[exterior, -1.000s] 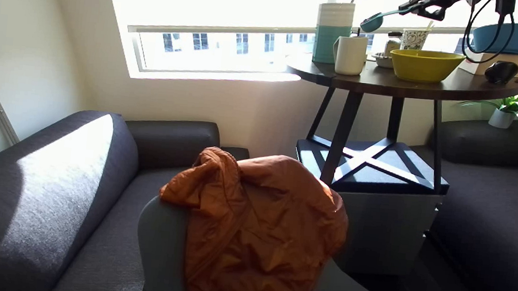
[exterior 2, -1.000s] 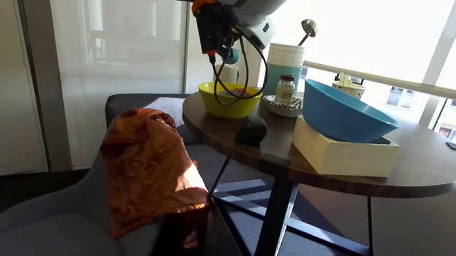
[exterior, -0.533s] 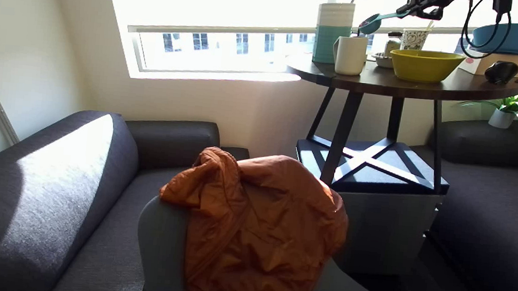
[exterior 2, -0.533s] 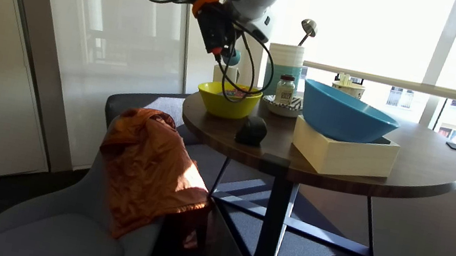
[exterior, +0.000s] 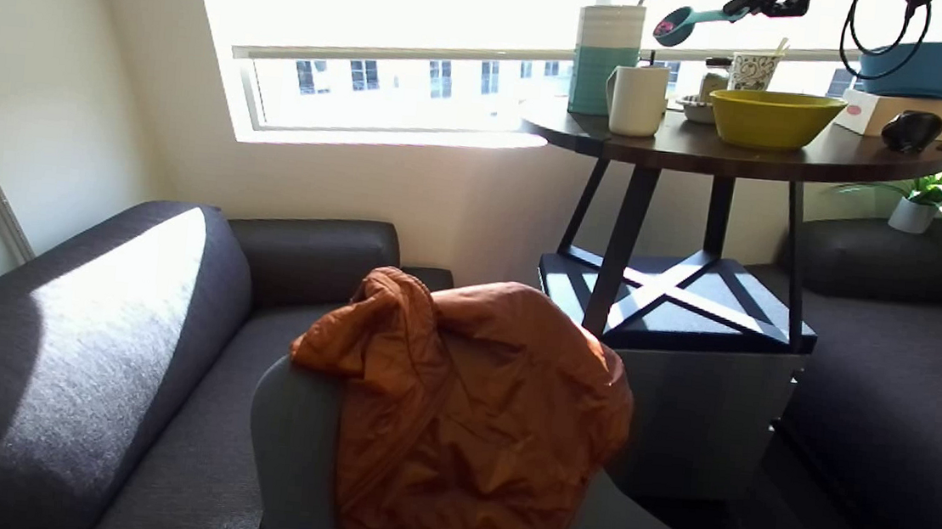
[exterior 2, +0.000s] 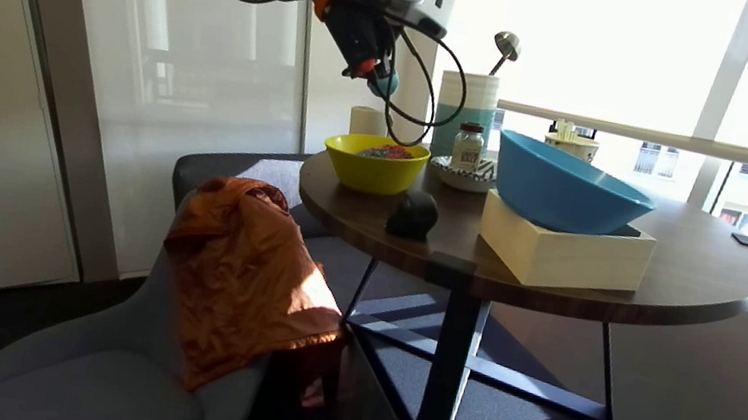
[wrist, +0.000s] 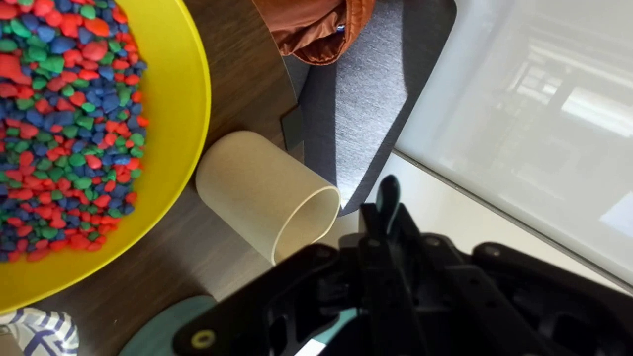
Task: Use the blue ladle to put some of the contents of the yellow bowl into the white mug
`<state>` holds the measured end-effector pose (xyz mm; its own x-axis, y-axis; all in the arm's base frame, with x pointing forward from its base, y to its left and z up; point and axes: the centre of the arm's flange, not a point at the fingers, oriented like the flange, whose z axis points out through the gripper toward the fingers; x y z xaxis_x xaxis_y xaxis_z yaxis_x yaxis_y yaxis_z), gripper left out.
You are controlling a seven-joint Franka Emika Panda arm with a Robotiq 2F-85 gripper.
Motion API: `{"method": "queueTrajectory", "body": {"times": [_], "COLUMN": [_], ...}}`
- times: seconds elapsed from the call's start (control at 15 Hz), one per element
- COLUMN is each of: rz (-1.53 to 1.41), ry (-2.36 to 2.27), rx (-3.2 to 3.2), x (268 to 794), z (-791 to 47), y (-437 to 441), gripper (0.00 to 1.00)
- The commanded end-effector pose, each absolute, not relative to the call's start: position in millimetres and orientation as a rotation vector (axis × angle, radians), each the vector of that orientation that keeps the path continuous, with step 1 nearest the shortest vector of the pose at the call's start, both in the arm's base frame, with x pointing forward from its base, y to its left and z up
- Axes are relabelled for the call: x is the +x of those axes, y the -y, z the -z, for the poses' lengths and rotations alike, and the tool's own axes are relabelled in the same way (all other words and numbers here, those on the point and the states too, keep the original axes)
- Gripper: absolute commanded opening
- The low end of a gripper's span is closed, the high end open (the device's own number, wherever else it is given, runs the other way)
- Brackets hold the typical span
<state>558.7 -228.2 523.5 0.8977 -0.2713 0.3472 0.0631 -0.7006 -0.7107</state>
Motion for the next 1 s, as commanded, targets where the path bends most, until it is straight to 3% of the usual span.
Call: {"method": "queueTrajectory", "body": {"times": [0.0, 0.93], "rz": [0.617, 0.636], "ry": [-0.089, 0.038], "rx": [-2.362, -2.485], "x": [555, 553], "z": [-531, -526], "y": [217, 204], "gripper": [0.02, 0.02]}}
